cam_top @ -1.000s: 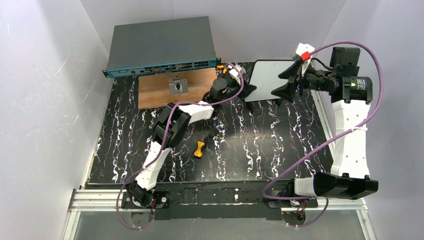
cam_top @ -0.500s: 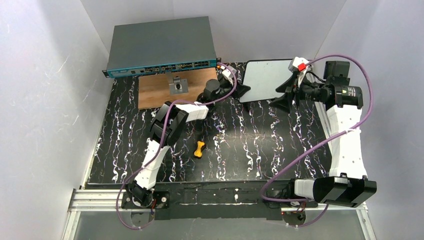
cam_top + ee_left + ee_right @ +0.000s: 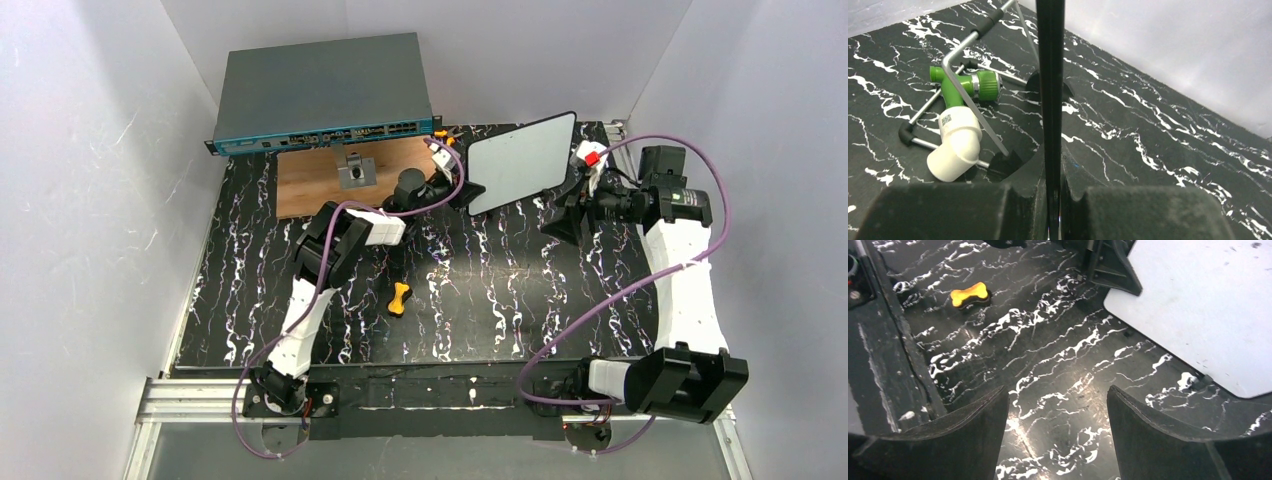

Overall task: Erase the whiteboard
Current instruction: Place the whiteboard on the whiteboard stand.

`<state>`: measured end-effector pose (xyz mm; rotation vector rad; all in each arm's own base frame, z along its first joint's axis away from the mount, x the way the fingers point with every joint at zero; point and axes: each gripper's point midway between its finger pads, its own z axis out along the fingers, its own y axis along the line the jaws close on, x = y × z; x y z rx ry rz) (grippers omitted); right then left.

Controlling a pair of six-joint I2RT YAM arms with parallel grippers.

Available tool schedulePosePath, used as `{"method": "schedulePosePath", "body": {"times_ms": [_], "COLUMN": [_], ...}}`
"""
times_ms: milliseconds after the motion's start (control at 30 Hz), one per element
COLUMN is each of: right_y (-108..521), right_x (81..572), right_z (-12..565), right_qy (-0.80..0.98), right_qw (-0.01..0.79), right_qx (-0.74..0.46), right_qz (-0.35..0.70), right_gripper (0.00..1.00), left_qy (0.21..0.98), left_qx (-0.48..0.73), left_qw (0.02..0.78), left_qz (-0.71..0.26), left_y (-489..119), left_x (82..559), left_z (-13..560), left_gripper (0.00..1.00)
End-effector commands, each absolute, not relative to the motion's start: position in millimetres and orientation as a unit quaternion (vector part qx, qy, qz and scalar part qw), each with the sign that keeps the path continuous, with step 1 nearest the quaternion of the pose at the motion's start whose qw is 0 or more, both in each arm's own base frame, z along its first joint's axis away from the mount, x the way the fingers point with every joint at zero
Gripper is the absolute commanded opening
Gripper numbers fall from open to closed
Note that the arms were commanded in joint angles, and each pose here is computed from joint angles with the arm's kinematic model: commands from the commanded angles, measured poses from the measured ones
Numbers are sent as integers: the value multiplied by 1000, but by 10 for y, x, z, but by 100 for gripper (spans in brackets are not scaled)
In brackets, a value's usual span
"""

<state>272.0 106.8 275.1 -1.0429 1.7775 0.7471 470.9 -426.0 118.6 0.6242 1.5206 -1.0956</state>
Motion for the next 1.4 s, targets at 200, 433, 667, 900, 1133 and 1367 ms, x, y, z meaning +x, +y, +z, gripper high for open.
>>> {"method": "schedulePosePath", "body": {"times_ms": [200, 433, 667, 900, 1133, 1367], "right_y": [1011, 1028, 1056, 1034, 1022, 1012], "right_x": [2880, 2805, 2745, 2759, 2704, 2677], "right_z": [3072, 2789, 2620, 2513, 2318, 2153], "right_qy": [685, 703, 704, 716, 727, 734], "right_qw": [465, 440, 437, 426, 412, 400], "right_qx": [-478, -459, -451, -440, -428, -414], "right_qz": [294, 320, 333, 334, 345, 360], "right_gripper": [78, 78, 78, 77, 76, 75], "left_qy": [643, 658, 672, 682, 689, 691], "left_qx": [308, 363, 384, 402, 404, 410], "left_qw": [566, 503, 476, 459, 452, 458], "left_qz": [-414, -427, -417, -404, -398, -381], "left_y": [-4065, -4072, -3857, -3754, -3587, -3516], "left_x": [4739, 4627, 4627, 4615, 4680, 4739], "left_z": [1331, 1479, 1480, 1367, 1340, 1288], "left_gripper": [0, 0, 0, 0, 0, 0]}}
